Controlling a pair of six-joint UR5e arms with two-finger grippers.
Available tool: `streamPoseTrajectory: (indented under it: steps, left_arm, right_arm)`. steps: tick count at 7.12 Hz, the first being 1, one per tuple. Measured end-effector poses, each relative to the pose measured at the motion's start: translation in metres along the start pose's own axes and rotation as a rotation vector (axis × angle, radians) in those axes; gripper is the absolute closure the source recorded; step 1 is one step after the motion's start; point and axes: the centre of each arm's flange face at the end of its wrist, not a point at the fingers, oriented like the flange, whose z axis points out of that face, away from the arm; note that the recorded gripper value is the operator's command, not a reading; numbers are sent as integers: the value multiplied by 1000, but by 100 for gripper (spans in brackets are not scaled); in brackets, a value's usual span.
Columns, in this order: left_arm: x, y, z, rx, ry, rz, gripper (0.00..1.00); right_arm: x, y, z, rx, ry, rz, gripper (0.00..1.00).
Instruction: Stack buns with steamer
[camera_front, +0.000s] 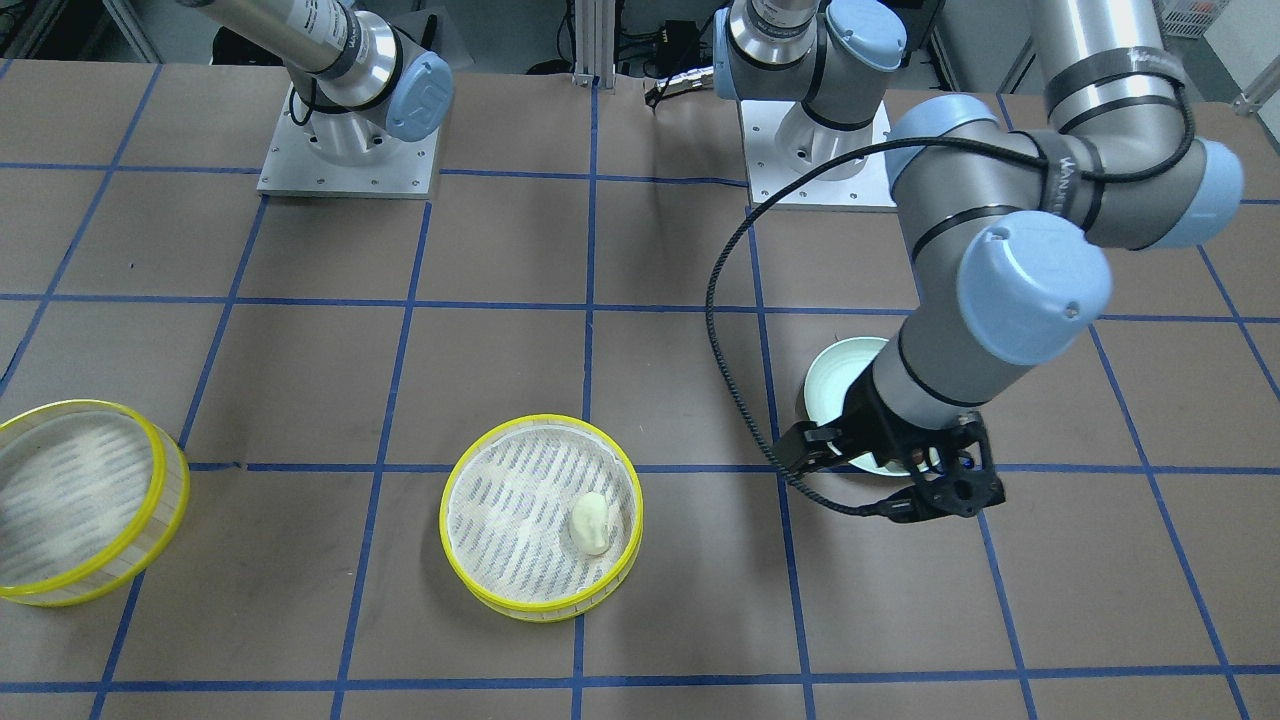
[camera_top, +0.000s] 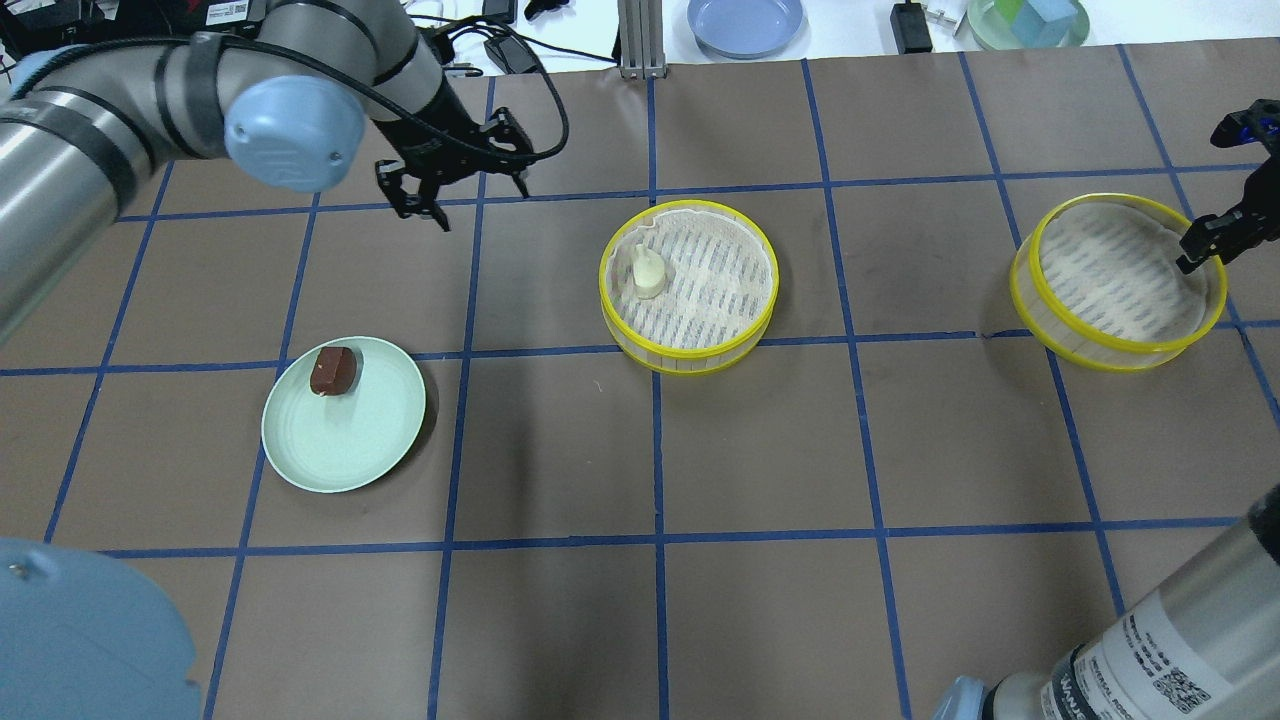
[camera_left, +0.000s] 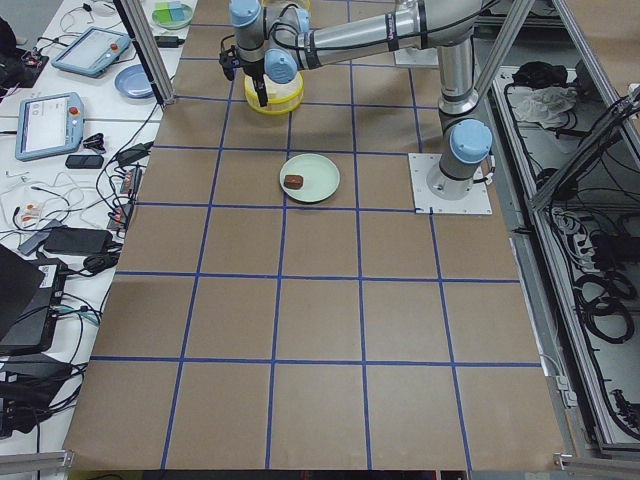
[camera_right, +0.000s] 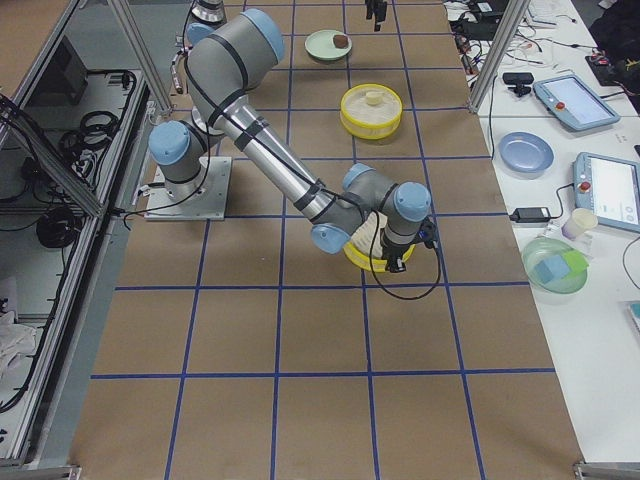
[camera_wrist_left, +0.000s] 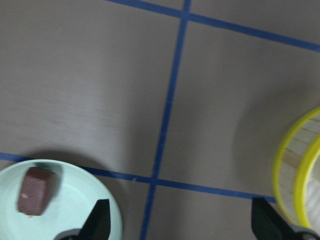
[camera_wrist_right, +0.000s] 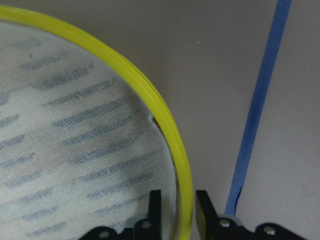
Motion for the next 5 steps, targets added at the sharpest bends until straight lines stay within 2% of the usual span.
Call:
streamPoseTrajectory:
  steps: [1,3,5]
  left_arm:
    - [-39,-2,5,-36,-46,53,0]
    - [-96,8,48,-140,-66,168,0]
    - [-119,21,99,-185,-68,279,0]
  right_arm:
    - [0,0,0,1,2,-2,100]
    - [2,-1,-6,12,14,-1,100]
    - [-9,-5,-42,36,39,4,100]
